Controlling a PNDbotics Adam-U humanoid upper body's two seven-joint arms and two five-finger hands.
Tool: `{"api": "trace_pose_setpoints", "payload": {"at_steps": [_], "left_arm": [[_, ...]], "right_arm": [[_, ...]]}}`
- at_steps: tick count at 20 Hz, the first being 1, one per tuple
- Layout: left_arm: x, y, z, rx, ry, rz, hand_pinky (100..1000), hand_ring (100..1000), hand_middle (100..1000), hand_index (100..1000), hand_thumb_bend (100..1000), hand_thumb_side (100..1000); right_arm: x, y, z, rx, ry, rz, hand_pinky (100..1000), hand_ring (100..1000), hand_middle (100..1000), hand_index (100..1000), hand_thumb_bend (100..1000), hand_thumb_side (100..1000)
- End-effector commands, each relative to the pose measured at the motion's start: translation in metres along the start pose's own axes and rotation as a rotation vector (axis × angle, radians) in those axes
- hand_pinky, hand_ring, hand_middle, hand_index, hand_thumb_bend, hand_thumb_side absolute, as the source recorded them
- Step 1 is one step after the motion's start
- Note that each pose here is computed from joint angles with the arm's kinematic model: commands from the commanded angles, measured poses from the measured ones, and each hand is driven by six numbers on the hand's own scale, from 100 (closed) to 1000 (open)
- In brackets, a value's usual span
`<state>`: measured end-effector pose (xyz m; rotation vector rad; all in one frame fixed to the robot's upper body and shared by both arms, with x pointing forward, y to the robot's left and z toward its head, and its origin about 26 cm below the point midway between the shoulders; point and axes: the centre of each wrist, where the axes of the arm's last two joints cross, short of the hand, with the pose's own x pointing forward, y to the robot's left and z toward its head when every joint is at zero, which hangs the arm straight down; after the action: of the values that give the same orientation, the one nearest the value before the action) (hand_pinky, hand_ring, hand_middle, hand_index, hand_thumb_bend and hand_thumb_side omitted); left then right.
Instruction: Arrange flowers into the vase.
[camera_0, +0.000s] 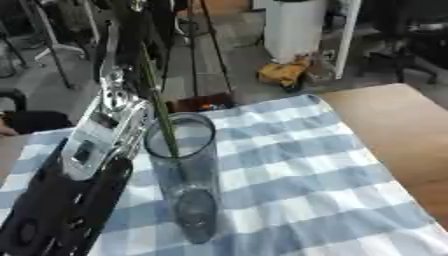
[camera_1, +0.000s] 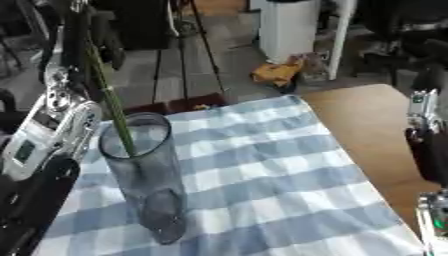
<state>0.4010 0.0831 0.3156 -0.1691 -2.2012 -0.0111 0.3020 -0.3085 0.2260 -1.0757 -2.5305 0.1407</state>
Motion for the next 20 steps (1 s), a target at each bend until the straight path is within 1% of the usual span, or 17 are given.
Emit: {"api": "trace_pose_setpoints", "payload": {"at_steps": [1, 4, 6, 11, 16, 20], "left_arm": [[0.009, 0.000, -0.002, -0.013, -0.068, -0.005, 100, 199, 186, 100, 275, 813], [0.004, 0.001, -0.002, -0.013, -0.056, -0.006, 100, 212, 198, 111, 280, 834], [0.003, 0.002, -0.002, -0.003, -0.057, -0.010, 100, 217, 203, 119, 300, 844], [0.001, 0.005, -0.003, 0.012, -0.096, -0.031, 100, 222, 208, 122, 299, 863], [-0.003, 0.007, -0.004, 0.017, -0.137, -0.065, 100, 225, 212, 138, 330, 870], [-0.006, 0.008, -0.005, 0.012, -0.134, -0.083, 100, 232, 221, 148, 341, 876]], "right_arm": [[0.003, -0.005, -0.006, -0.021, -0.023, 0.003, 858, 824, 578, 811, 100, 895], [0.003, -0.005, -0.006, -0.023, -0.022, 0.003, 857, 823, 577, 811, 100, 895], [0.003, -0.005, -0.006, -0.025, -0.021, 0.003, 857, 823, 577, 811, 100, 895], [0.003, -0.005, -0.006, -0.027, -0.020, 0.003, 857, 824, 576, 811, 100, 896], [0.003, -0.005, -0.006, -0.029, -0.019, 0.004, 857, 823, 575, 811, 100, 897], [0.003, -0.005, -0.006, -0.029, -0.020, 0.003, 857, 823, 575, 811, 100, 898]]}}
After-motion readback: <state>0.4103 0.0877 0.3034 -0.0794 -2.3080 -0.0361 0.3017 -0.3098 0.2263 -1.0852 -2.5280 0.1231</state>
